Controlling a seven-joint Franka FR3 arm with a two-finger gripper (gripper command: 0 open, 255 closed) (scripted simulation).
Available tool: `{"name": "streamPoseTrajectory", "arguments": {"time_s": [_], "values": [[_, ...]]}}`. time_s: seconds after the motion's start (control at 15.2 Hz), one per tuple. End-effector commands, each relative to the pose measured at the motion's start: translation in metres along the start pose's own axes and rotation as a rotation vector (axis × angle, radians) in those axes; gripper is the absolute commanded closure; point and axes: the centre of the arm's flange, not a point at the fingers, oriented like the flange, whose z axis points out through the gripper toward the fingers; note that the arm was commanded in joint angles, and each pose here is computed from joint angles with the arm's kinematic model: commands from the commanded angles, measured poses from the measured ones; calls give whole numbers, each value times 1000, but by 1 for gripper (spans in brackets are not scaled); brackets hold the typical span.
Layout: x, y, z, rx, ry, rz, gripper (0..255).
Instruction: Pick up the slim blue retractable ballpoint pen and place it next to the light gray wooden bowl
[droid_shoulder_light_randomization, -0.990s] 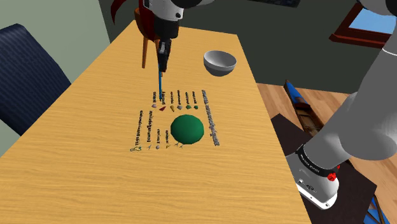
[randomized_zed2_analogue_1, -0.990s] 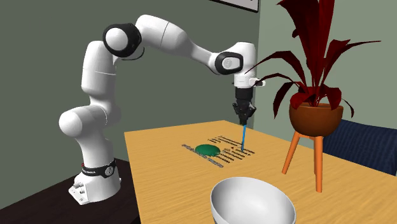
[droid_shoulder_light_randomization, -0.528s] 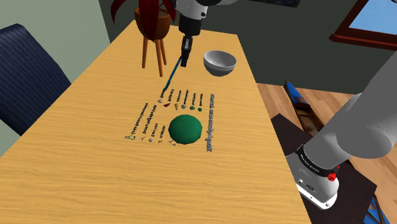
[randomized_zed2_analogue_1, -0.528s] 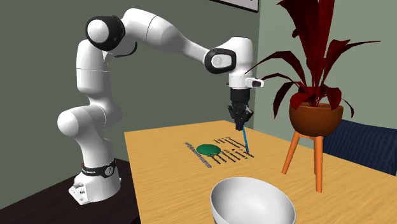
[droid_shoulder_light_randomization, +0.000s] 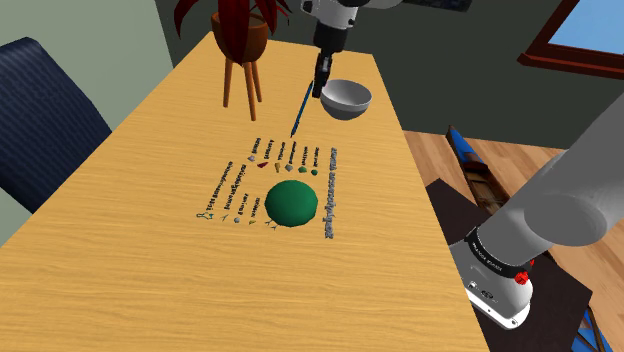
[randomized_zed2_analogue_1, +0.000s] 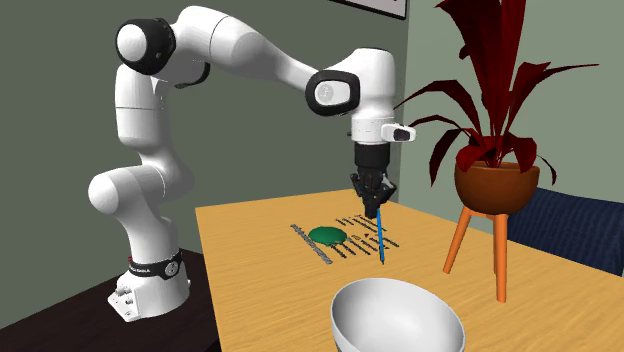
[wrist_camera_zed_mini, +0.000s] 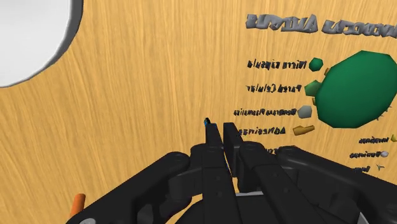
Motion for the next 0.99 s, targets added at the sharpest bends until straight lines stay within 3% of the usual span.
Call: {"name": "streamPoseTrajectory", "arguments": {"time_s": [0.0, 0.13, 0.2, 0.46, 0.53, 0.92], "values": [[-4, 2, 9, 0, 0, -1, 255], [-4, 2, 10, 0, 0, -1, 255], [-4, 2, 10, 0, 0, -1, 0], [19, 10, -29, 33, 86, -133, 0], [21, 11, -34, 38, 97, -150, 0], [24, 10, -2, 38, 97, -150, 0]]}}
